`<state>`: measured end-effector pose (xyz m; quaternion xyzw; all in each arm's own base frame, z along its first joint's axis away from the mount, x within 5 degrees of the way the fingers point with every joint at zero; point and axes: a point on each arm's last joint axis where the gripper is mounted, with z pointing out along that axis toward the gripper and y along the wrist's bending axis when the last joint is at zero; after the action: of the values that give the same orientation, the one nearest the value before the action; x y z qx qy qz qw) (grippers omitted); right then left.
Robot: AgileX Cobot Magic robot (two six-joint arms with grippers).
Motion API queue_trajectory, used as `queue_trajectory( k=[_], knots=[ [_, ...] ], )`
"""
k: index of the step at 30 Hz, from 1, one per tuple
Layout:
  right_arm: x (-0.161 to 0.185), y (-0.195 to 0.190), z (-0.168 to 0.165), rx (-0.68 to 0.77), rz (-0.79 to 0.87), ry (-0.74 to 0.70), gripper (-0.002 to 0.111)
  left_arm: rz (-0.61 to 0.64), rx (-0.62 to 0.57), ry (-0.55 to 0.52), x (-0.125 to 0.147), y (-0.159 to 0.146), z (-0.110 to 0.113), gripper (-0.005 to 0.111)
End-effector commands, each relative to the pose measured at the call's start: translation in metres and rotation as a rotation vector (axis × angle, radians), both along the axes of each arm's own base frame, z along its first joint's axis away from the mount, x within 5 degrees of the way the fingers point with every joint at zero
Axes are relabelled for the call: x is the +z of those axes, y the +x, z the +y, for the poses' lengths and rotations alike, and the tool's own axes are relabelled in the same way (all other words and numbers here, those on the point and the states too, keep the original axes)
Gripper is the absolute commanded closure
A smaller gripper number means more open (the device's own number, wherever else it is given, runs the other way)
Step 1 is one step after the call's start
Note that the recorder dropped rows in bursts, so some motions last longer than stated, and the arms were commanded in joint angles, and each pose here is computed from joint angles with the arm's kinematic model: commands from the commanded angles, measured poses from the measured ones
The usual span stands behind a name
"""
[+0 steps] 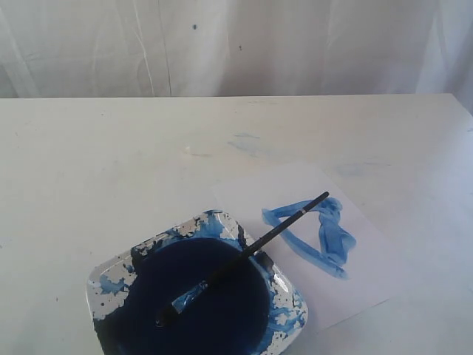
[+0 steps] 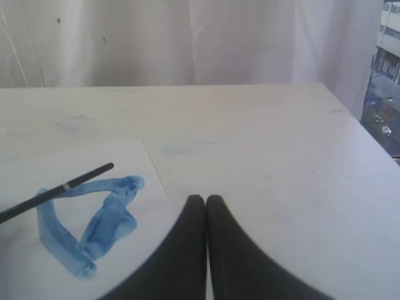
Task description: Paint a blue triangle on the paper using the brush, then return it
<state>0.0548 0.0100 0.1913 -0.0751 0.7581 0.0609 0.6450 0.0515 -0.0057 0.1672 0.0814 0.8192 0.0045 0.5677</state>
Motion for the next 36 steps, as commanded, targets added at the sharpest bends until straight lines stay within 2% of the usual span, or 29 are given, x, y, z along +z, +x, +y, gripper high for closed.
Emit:
queue_trajectory(
  k=[1,9,36],
  knots=[
    [-0.008,-0.0016,-0.0018,-0.017,0.08,-0.02,0.108,-0.001,0.0,-0.005,-0.0008,-0.0002,-0.0001,0.107],
    [-0.0095,-0.0015,-0.0056,-0.08,0.094,-0.036,0.108,-0.001,0.0,-0.005,-0.0008,-0.0002,-0.0001,0.107],
    [-0.0095,-0.0015,-0.0062,-0.081,0.091,-0.063,0.108,-0.001,0.0,-0.005,-0.0008,-0.0002,-0.0001,0.107]
  ],
)
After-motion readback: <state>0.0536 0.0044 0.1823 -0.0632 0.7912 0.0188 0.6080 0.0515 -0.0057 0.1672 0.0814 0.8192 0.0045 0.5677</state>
